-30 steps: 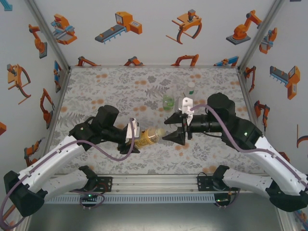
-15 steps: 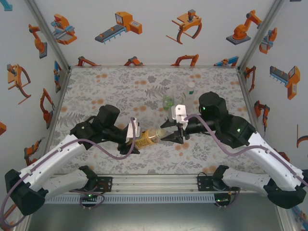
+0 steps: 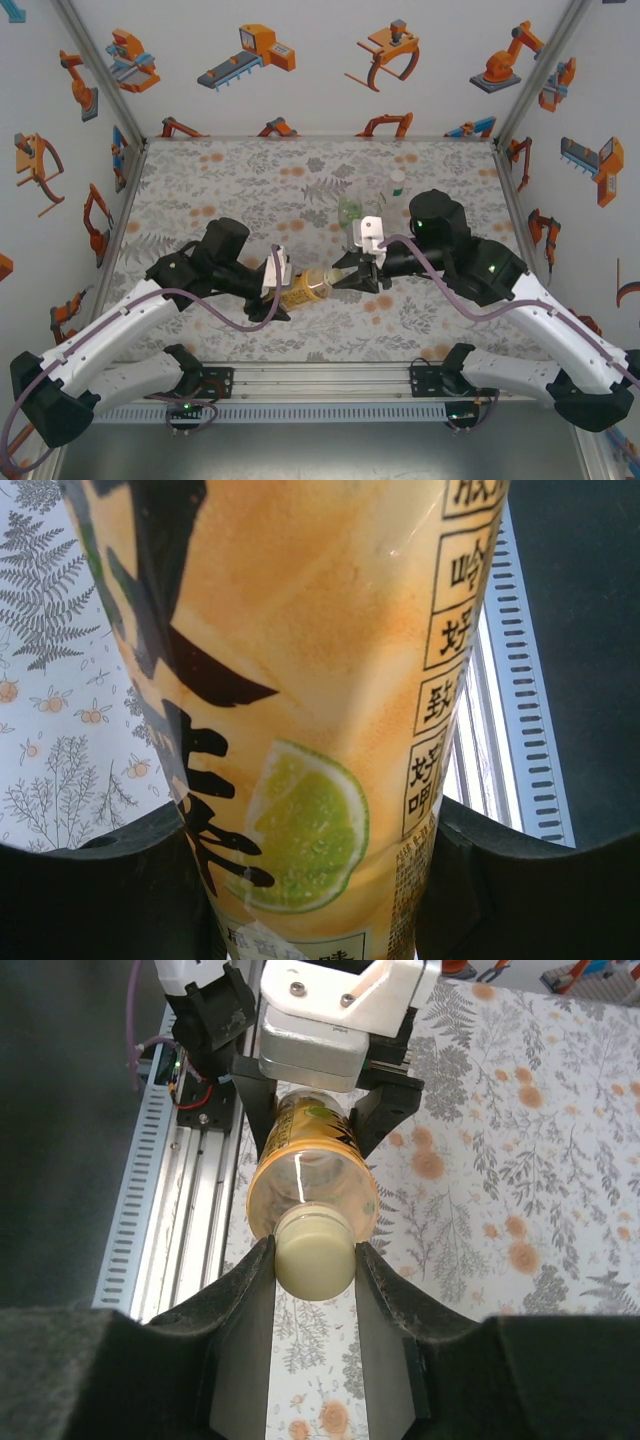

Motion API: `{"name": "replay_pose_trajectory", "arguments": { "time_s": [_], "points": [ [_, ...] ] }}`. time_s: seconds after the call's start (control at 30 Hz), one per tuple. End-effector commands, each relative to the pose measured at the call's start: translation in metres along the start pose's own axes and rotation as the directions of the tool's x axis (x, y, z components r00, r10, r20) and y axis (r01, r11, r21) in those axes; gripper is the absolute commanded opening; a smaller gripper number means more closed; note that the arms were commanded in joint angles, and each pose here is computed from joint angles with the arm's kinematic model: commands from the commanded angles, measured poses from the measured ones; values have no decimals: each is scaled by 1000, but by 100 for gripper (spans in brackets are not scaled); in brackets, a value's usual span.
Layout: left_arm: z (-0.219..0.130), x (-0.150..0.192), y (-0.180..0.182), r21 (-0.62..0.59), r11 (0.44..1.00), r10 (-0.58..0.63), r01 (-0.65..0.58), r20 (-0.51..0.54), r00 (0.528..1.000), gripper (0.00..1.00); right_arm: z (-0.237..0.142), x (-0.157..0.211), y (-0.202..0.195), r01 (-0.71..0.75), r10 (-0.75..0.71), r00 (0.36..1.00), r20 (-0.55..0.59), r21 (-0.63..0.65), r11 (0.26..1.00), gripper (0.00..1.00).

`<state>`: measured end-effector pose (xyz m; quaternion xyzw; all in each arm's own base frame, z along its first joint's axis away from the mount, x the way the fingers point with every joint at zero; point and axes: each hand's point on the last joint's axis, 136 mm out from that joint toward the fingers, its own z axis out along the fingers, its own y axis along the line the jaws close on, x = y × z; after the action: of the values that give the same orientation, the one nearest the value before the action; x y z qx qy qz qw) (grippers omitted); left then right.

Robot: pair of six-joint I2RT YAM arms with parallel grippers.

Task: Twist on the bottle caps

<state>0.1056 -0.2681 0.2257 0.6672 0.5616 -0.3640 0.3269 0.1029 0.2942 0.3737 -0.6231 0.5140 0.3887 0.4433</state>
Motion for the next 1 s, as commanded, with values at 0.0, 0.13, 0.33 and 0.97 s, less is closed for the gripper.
{"name": "replay_pose_trajectory", "arguments": {
  "time_s": [0.0,0.13,0.33,0.97],
  "points": [
    [-8,-15,0,-22,998,51,-50,31,998,0,5,1,-12,-103,102,995,12,59,993,1],
    [-11,-10,15,-122,991,51,-51,-5,999,0,7,12,-41,-332,327,943,59,212,919,0],
    [-19,-2,40,-283,958,42,-55,-51,998,0,2,27,-73,-655,610,755,242,325,682,0],
    [-31,9,72,-447,893,-4,-45,-109,994,0,13,78,-99,-984,860,29,510,164,-64,0]
  ]
}}
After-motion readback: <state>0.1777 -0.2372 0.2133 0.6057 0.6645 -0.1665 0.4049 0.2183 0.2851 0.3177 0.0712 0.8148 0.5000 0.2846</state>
